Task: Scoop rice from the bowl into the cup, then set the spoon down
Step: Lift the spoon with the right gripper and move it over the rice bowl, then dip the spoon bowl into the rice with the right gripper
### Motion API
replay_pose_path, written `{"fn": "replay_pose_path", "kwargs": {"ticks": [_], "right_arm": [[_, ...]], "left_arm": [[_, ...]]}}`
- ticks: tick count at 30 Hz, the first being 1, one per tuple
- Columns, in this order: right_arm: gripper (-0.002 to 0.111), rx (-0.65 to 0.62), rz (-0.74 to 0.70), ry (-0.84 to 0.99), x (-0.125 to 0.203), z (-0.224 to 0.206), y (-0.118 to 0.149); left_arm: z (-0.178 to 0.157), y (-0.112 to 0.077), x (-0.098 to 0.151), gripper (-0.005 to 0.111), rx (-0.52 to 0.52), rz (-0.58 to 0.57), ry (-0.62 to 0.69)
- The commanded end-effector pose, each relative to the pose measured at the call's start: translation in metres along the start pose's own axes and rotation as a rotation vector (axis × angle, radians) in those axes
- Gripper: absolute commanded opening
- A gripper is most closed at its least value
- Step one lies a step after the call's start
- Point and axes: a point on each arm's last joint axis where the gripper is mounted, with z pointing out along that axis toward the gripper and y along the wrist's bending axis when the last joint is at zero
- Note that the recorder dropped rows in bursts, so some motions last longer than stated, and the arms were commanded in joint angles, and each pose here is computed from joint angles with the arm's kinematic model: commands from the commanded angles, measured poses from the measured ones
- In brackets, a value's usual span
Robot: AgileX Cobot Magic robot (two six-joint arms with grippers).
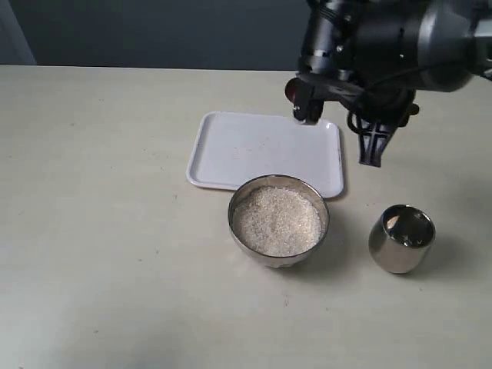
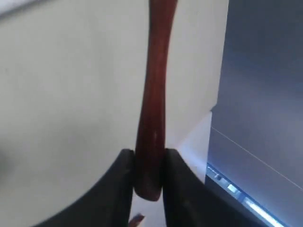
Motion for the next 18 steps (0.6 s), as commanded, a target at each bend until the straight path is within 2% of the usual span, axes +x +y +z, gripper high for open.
{"fn": "replay_pose_path", "kwargs": {"ticks": [1, 6, 18], "right_arm": [[-0.001, 0.044, -0.099, -0.008, 0.021, -0.016, 0.015], [-0.001, 0.026, -0.233, -0.049, 0.028, -0.032, 0.038], [-0.001, -0.023, -0.387, -0.031, 0.019, -0.031, 0.084]], "left_arm": [[-0.001, 0.001, -0.002, 0.0, -0.003, -0.007, -0.016], [-0.001, 0.001, -0.002, 0.0, -0.003, -0.007, -0.016], [-0.001, 0.001, -0.002, 0.0, -0.003, -0.007, -0.016]]}}
